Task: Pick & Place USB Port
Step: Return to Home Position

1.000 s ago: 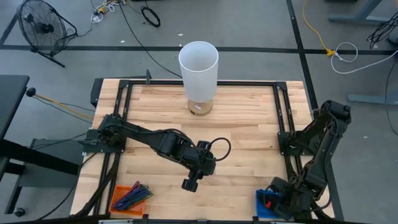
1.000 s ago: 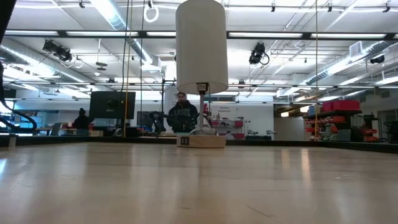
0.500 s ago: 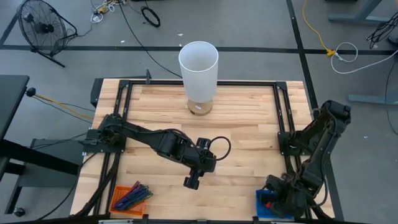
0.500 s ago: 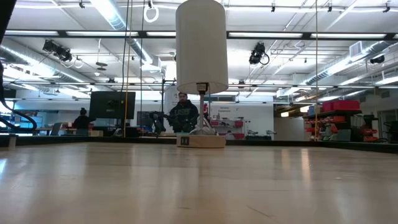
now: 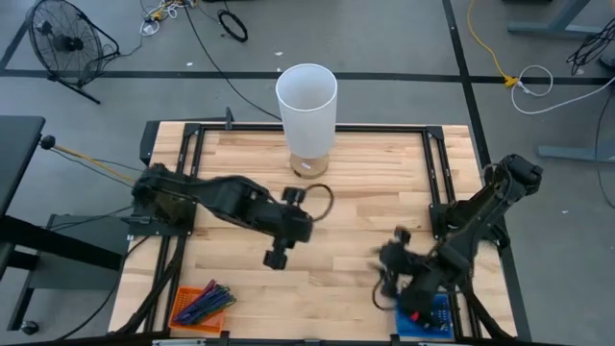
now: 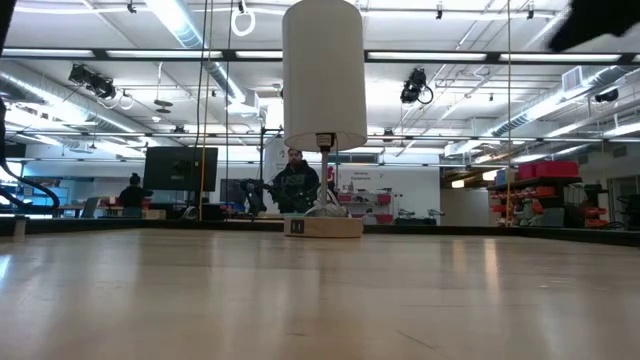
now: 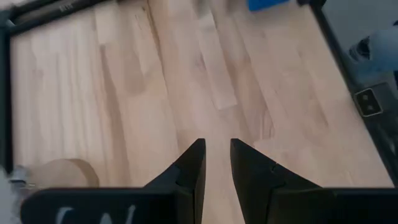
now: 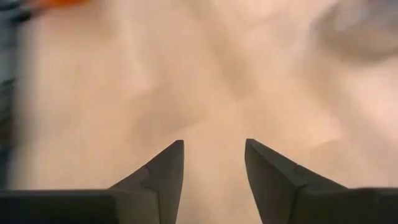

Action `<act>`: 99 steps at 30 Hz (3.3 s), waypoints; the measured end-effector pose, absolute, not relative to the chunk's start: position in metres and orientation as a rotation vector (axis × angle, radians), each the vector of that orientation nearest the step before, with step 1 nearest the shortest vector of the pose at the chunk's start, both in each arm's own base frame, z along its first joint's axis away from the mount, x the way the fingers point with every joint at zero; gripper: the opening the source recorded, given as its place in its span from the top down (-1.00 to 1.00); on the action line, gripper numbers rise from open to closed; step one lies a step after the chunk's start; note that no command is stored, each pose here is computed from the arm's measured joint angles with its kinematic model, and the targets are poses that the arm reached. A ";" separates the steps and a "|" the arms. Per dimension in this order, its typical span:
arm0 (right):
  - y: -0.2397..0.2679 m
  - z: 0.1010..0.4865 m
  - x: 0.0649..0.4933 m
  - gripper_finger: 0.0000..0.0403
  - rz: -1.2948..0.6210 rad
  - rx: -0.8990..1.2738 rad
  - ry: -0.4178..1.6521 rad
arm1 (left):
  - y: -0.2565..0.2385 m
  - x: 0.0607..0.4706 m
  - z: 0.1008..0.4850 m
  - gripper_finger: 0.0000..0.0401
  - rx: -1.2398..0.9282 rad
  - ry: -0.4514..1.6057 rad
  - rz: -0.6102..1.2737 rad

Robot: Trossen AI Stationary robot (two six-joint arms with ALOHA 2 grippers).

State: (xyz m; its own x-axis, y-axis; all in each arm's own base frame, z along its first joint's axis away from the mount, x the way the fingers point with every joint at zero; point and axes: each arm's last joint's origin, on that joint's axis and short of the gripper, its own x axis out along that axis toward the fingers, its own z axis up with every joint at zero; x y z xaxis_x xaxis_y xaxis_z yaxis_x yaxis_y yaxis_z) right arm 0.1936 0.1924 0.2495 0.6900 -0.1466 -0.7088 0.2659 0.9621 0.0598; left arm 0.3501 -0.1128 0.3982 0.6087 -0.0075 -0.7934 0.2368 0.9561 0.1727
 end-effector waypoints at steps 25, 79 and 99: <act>0.063 0.205 0.157 0.16 -0.667 0.180 0.451 | -0.012 0.139 0.285 0.61 0.150 0.190 0.274; 0.013 0.191 0.096 0.16 0.193 0.007 -0.235 | 0.022 0.124 0.180 0.61 -0.046 -0.128 0.068; 0.006 0.168 0.100 0.16 -0.093 0.253 -0.003 | 0.017 0.126 0.179 0.61 0.092 -0.123 -0.099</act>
State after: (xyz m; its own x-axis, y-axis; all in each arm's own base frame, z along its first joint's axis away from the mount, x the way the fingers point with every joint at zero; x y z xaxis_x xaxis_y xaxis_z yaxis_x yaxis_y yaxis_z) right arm 0.1004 0.0058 0.1682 0.9957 -0.0918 -0.0084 0.0910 0.9639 0.2502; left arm 0.1258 0.0173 0.1792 0.9876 -0.1040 0.1179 0.0926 0.9909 0.0977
